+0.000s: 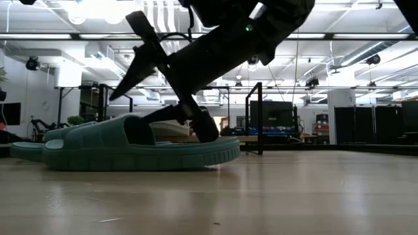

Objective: Pick and place slides into the shelf
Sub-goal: Put the bottom green slipper on the shelf

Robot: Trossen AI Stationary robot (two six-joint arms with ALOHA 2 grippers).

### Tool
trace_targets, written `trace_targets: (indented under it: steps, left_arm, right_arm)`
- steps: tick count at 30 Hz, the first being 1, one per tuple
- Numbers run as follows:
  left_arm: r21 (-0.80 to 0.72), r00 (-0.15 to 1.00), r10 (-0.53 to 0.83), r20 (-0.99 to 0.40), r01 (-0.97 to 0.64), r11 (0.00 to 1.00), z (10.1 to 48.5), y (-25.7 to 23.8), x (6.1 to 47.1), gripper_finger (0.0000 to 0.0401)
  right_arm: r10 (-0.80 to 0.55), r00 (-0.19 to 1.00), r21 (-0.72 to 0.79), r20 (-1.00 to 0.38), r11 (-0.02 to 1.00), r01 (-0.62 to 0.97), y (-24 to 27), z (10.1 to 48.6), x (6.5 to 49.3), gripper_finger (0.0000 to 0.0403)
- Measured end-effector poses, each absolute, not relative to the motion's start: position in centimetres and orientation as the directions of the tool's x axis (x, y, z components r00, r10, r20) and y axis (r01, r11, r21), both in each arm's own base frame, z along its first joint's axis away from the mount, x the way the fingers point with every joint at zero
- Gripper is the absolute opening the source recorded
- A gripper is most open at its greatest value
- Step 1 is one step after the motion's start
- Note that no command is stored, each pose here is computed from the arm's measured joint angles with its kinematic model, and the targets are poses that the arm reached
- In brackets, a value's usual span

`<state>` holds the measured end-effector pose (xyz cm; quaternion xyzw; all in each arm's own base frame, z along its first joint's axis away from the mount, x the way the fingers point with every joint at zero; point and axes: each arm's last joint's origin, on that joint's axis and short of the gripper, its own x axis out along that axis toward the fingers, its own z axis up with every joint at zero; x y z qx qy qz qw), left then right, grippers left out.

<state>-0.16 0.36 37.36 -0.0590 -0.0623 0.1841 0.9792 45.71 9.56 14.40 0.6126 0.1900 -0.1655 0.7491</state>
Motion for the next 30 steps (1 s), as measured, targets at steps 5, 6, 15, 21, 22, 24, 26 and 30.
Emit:
trace_targets:
  steps: [5, 6, 15, 21, 22, 24, 26, 30]
  left_arm:
    - [-0.138, 0.924, 0.37, 0.1, -0.355, 0.924, 37.4, 0.4, -0.2, 0.0187]
    - [-0.138, 0.924, 0.37, 0.1, -0.355, 0.924, 37.4, 0.4, -0.2, 0.0187]
    - [-0.138, 0.924, 0.37, 0.1, -0.355, 0.924, 37.4, 0.4, -0.2, 0.0187]
    - [-0.138, 0.924, 0.37, 0.1, -0.355, 0.925, 37.4, 0.4, -0.2, 0.0187]
    - [-0.138, 0.924, 0.37, 0.1, -0.355, 0.925, 37.4, 0.4, -0.2, 0.0187]
    - [-0.138, 0.924, 0.37, 0.1, -0.355, 0.924, 37.4, 0.4, -0.2, 0.0187]
    - [-0.138, 0.924, 0.37, 0.1, -0.355, 0.925, 37.4, 0.4, -0.2, 0.0187]
    - [-0.138, 0.924, 0.37, 0.1, -0.355, 0.925, 37.4, 0.4, -0.2, 0.0187]
  right_arm:
    - [-0.025, 0.864, 0.845, -0.503, 0.194, 0.498, 9.2, 14.3, 45.7, 0.0192]
    - [-0.027, 0.863, 0.844, -0.505, 0.191, 0.501, 9.1, 14.2, 45.7, 0.0192]
    - [-0.039, 0.858, 0.84, -0.512, 0.185, 0.51, 8.2, 14.0, 45.7, 0.0165]
    - [-0.041, 0.853, 0.834, -0.52, 0.19, 0.517, 8.2, 13.9, 45.6, 0.0037]
    - [-0.04, 0.853, 0.833, -0.52, 0.195, 0.517, 8.1, 13.9, 45.6, 0.0023]
    - [-0.033, 0.853, 0.833, -0.521, 0.2, 0.516, 8.1, 13.9, 45.7, 0.0016]
    - [-0.026, 0.853, 0.834, -0.521, 0.201, 0.515, 8.0, 13.9, 45.7, 0.0013]
    - [-0.022, 0.86, 0.841, -0.509, 0.201, 0.503, 8.0, 14.6, 45.6, 0.0011]
